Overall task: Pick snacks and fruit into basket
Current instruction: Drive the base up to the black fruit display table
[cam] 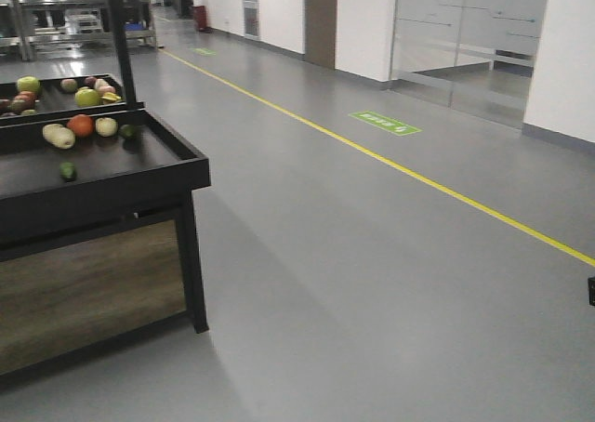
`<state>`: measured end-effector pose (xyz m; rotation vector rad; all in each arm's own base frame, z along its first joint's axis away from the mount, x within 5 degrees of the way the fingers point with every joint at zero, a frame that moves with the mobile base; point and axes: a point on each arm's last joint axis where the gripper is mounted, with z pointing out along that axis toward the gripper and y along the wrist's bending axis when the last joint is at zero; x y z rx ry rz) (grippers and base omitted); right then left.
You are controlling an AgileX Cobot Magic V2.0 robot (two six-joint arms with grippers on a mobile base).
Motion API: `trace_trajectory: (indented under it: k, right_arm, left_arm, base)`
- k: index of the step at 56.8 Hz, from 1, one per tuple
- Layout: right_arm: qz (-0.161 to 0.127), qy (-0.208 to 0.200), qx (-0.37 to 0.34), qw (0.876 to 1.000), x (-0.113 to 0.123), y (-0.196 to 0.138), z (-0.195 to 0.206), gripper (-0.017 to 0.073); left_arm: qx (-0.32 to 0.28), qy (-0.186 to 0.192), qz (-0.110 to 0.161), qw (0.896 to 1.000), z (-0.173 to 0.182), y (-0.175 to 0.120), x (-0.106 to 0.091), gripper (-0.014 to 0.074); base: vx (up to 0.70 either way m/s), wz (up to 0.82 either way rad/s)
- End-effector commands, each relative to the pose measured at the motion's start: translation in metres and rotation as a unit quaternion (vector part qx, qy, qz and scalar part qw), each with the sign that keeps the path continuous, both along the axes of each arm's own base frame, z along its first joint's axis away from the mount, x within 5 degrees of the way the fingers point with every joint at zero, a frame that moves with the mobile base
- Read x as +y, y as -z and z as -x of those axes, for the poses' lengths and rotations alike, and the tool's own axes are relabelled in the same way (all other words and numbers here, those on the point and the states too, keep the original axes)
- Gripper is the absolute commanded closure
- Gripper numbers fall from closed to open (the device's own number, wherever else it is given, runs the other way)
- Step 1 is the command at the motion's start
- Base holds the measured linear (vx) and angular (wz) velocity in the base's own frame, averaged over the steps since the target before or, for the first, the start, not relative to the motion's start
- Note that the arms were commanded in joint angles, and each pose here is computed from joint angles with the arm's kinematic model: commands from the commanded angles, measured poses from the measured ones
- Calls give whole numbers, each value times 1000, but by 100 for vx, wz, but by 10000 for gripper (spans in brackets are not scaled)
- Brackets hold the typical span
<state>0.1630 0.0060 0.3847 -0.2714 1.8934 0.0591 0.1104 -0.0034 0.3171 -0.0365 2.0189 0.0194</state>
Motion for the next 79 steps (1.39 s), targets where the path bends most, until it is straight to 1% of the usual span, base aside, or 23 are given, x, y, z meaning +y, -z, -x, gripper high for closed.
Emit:
trace_trajectory:
  k: [1, 22, 54, 67, 79]
  right_arm:
    - [-7, 18, -50, 999, -3, -17, 1, 163]
    - [-7, 18, -50, 999, -3, -17, 1, 163]
    - [-7, 18, -49, 999, -3, -17, 1, 163]
    - [-7, 18, -49, 999, -3, -17, 1, 163]
    - [-7, 18, -49, 999, -3, -17, 1, 163]
  left_arm:
    - [-45, 12, 0, 999, -3, -15, -2, 99]
    - [-45, 12, 0, 999, -3, -15, -2, 99]
    - [-45, 12, 0, 999, -3, -15, -2, 99]
    - [-45, 12, 0, 999, -3, -15, -2, 99]
    - [-45, 12, 0, 999, -3, -15, -2, 99]
  base:
    - [16, 52]
    - [17, 56]
    - [20, 69]
    - [22, 39]
    - [25, 11]
